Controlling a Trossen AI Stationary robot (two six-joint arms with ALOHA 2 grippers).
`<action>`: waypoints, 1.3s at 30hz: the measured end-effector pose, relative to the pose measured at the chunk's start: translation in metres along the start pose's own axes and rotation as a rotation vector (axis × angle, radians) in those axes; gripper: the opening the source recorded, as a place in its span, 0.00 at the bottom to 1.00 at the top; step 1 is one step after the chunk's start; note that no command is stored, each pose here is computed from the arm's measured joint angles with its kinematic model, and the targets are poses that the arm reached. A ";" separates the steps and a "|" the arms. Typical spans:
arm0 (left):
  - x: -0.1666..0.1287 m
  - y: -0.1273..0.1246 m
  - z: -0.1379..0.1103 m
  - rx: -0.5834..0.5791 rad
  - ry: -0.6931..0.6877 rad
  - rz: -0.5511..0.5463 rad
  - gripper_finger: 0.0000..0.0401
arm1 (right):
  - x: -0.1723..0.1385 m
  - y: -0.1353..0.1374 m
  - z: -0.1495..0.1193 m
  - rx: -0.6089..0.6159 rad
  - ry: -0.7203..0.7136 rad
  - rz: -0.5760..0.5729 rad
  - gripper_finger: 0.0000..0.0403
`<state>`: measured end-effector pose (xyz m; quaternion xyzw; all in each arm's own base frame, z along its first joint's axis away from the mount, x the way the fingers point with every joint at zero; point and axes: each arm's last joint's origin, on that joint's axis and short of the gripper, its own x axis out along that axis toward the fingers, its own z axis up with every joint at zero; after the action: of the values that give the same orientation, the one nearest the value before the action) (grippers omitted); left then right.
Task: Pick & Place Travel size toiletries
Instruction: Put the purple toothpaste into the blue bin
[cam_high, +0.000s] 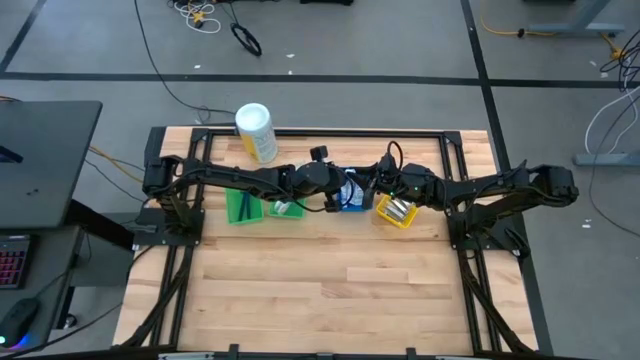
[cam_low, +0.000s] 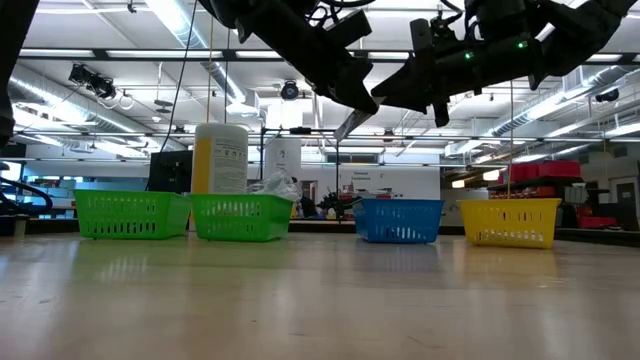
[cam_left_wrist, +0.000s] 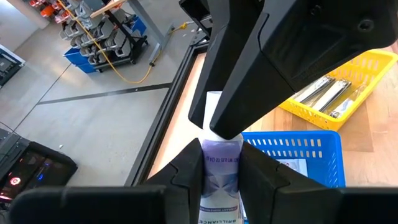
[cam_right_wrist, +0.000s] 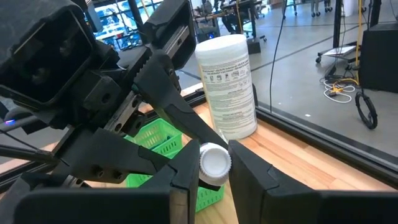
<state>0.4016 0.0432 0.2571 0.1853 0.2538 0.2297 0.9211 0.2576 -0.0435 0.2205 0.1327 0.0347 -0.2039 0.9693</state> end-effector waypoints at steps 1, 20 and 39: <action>0.000 0.000 0.000 0.000 0.000 0.000 0.23 | 0.000 0.000 0.000 0.000 0.001 0.000 0.18; 0.000 0.000 0.000 -0.030 -0.008 -0.020 0.42 | -0.001 -0.015 -0.018 -0.012 0.158 -0.201 0.18; 0.003 0.005 -0.002 -0.089 0.000 -0.012 0.42 | 0.004 -0.046 -0.042 0.127 0.436 -0.184 0.18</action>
<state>0.4013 0.0488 0.2570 0.1426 0.2445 0.2352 0.9298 0.2423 -0.0743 0.1684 0.2305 0.2421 -0.2596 0.9060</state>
